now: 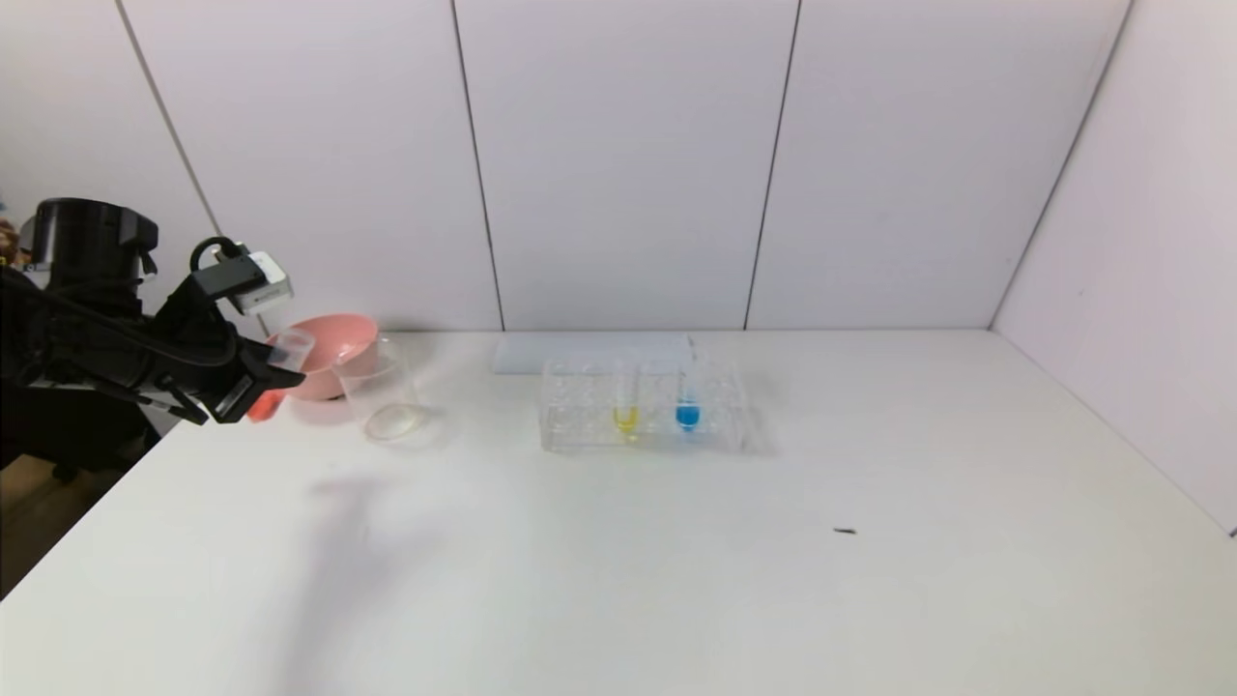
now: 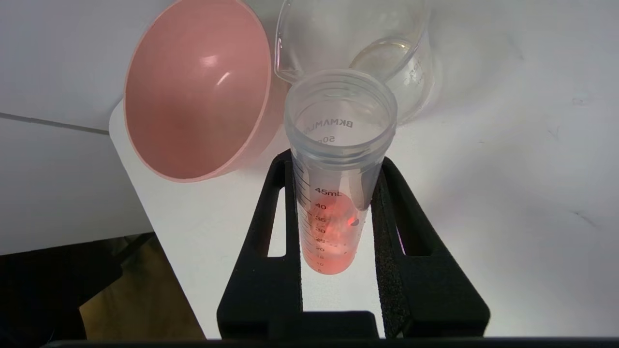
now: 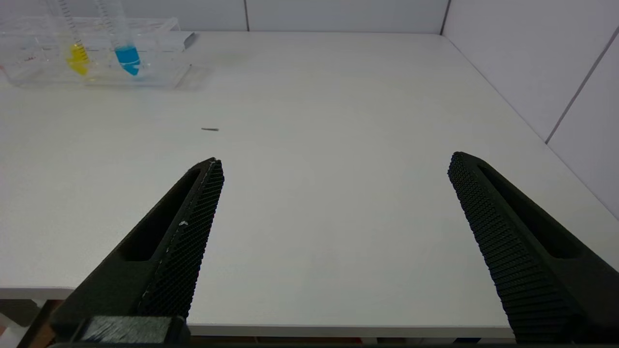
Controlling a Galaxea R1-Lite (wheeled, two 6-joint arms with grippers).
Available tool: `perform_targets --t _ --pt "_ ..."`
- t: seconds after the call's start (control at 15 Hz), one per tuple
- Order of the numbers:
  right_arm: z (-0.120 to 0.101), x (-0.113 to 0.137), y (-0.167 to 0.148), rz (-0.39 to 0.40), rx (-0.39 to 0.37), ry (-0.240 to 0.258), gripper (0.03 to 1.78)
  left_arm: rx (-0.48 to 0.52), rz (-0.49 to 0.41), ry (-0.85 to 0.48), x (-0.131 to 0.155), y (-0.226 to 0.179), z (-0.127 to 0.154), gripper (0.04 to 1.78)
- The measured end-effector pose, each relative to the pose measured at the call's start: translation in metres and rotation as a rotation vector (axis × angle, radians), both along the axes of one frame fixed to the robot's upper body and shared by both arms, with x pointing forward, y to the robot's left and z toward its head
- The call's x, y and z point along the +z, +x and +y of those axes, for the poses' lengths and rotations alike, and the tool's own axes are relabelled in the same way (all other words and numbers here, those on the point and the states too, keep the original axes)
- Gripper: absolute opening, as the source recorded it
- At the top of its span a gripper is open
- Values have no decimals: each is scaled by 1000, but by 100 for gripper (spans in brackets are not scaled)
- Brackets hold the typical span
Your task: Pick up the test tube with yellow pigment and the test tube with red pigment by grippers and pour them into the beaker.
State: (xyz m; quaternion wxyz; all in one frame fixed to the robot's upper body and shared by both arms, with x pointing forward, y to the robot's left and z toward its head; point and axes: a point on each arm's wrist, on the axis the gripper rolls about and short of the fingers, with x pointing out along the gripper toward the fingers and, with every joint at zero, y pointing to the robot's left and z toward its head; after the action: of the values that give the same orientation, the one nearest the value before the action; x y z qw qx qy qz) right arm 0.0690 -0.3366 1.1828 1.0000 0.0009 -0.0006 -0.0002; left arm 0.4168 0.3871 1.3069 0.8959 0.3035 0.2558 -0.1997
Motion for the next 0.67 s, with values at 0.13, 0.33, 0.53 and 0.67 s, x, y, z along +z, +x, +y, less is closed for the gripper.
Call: perform_targets --t 0.13,0.33,0.53,0.67 --pt "0 0 0 0 0 0 170 -27 7 15 1 2 0 44" --pt "0 0 0 0 0 0 170 -48 -3 42 3 6 1 44" --pt "0 0 0 0 0 0 170 -60 35 46 3 6 1 44" --pt "0 0 0 0 0 0 170 -69 37 59 5 7 1 44"
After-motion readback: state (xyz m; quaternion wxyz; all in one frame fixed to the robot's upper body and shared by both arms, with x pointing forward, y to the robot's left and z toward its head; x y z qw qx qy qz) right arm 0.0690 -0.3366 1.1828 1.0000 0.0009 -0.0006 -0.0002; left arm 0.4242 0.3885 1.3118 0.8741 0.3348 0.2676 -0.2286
